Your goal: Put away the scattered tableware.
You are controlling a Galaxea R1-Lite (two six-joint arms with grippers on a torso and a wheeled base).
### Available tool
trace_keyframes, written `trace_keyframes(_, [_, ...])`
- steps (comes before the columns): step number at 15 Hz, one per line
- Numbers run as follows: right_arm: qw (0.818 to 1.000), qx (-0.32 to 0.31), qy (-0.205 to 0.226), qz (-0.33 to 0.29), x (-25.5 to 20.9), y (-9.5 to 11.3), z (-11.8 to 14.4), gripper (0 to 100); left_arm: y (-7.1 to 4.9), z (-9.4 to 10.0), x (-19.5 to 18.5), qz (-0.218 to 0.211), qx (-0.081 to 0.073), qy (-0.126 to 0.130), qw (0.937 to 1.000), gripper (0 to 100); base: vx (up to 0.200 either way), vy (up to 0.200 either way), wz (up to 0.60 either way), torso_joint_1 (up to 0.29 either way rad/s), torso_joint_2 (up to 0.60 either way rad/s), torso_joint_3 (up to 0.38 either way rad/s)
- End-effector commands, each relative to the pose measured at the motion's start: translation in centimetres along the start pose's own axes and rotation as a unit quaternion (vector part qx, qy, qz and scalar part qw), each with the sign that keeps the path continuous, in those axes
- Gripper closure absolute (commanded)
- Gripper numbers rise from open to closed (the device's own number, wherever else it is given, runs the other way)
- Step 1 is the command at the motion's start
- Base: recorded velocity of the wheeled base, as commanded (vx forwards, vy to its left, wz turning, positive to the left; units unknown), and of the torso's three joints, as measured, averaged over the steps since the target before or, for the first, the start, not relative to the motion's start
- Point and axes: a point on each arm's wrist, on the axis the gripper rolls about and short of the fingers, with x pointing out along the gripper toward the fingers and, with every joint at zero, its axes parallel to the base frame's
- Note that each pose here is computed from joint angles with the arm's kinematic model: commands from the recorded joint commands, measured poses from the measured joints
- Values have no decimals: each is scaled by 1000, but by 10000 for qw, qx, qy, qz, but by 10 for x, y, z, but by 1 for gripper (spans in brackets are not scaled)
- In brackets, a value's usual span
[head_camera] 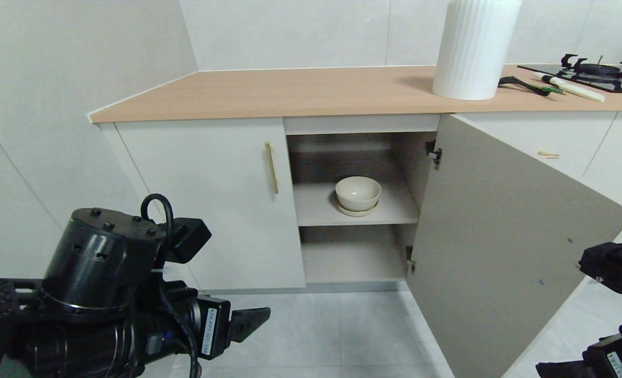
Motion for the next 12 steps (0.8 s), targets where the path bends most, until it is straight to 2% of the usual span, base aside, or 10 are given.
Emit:
trace_keyframes(1, [9999, 60, -108, -57, -3, -2, 1, 0, 0, 0, 0, 3, -2, 8, 10000, 0, 0, -200, 0, 7, -2, 2])
trace_keyframes(3, [9991, 281, -172, -262, -3, -9, 7, 0, 0, 0, 0, 3, -2, 8, 10000, 0, 0, -200, 0, 2, 7, 2])
trace_keyframes(12, [9894, 915, -412, -1047, -2, -48, 22, 0, 0, 0, 0, 3, -2, 8, 10000, 0, 0, 0, 0, 0, 0, 0])
